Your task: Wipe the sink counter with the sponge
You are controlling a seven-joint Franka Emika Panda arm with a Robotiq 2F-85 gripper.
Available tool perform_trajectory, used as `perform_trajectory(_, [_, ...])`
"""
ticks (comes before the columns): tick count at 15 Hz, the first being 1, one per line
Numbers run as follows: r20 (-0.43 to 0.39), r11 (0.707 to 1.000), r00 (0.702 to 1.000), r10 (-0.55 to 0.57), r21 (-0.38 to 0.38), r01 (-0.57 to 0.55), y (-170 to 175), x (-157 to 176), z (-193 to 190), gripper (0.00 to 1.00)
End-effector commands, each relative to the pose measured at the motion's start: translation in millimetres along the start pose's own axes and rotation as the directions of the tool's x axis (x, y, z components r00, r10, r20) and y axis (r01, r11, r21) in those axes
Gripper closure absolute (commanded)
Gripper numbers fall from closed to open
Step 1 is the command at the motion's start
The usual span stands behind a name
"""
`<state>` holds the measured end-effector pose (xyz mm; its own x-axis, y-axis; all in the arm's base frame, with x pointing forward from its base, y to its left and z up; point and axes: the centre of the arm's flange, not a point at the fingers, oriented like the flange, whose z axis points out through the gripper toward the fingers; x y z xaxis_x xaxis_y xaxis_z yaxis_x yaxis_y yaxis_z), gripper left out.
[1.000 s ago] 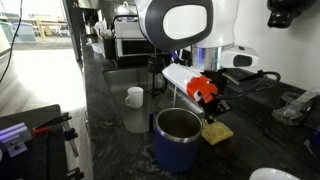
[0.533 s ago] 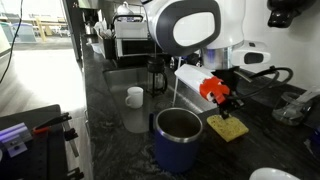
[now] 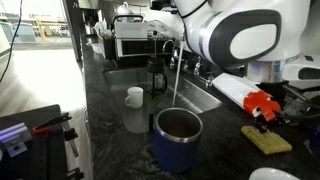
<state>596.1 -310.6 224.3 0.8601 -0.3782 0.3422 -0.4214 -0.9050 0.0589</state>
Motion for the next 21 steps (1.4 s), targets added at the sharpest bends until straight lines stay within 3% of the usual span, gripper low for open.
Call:
perform_trajectory(1, [0.032, 1.0, 0.999, 0.016, 0.003, -0.016, -4.7, 25.1, 25.9, 0.99])
perform_trajectory(10, [0.109, 0.995, 0.992, -0.065, 0.083, 0.056, -49.5, -15.5, 16.4, 0.99])
perform_trajectory(17, [0.15, 0.973, 0.964, -0.22, 0.108, 0.205, -45.7, -88.5, -6.1, 0.99])
perform_trajectory(21, [0.182, 0.98, 0.964, -0.194, 0.081, 0.182, -19.8, -109.0, -7.9, 0.99])
